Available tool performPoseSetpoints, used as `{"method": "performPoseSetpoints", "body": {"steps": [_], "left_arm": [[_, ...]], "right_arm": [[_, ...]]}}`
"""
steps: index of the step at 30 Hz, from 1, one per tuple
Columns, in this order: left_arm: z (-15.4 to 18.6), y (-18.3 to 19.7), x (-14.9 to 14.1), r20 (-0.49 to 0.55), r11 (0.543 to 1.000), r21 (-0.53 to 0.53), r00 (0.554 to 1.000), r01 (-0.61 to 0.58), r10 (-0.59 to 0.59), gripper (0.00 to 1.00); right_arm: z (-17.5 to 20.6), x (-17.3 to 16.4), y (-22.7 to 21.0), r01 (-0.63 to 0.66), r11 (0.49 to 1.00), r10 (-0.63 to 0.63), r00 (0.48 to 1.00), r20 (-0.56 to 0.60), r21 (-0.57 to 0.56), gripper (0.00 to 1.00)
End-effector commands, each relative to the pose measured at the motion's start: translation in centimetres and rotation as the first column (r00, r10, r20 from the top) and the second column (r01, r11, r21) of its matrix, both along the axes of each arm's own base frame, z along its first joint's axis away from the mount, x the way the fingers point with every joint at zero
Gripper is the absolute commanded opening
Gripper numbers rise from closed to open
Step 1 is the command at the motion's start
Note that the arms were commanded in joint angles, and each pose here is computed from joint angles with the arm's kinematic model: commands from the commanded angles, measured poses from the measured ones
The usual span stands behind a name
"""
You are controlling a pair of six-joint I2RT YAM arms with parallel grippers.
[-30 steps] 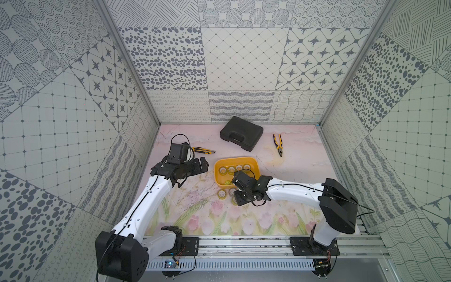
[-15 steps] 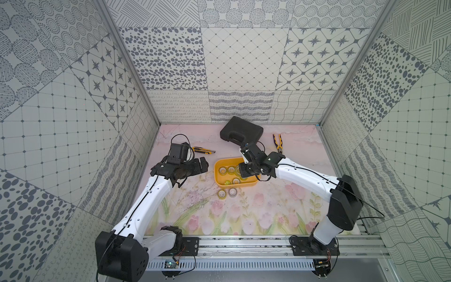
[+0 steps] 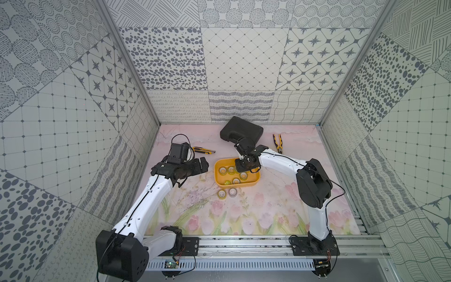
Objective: Put the transparent tape into the storage box
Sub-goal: Place the tape in the storage box.
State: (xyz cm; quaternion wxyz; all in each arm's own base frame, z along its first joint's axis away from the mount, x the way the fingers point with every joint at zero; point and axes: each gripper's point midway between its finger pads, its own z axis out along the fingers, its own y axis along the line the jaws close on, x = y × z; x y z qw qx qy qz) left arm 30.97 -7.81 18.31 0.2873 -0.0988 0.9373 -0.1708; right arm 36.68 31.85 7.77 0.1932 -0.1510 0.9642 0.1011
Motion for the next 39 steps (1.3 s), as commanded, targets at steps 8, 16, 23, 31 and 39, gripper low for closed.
{"method": "performPoseSetpoints", "body": {"steps": [8,16,23,31,39], "left_arm": [[-0.1,-0.4,-0.2,-0.013,1.0,-0.016,1.0,0.017,-0.017,0.99],[-0.1,-0.4,-0.2,-0.013,1.0,-0.016,1.0,0.017,-0.017,0.99],[0.0,-0.2,-0.2,-0.009,1.0,-0.01,1.0,0.011,-0.011,0.99],[-0.1,-0.2,-0.1,-0.01,1.0,-0.008,1.0,0.012,-0.012,0.99],[-0.1,0.0,-0.1,-0.009,1.0,0.001,1.0,0.009,-0.009,0.99]], "right_arm": [[-1.3,2.9,-0.2,0.022,0.999,-0.021,0.999,0.028,-0.034,0.2],[-0.6,3.1,-0.8,0.038,0.998,-0.036,0.999,0.041,-0.046,0.46],[4.8,1.9,-1.5,0.03,0.999,-0.032,0.994,0.107,0.018,0.51],[9.1,-3.7,-2.0,-0.029,0.992,0.011,0.99,0.14,0.123,0.52],[7.4,-9.9,-1.4,-0.062,0.978,0.046,0.996,0.082,0.2,0.5]]}}
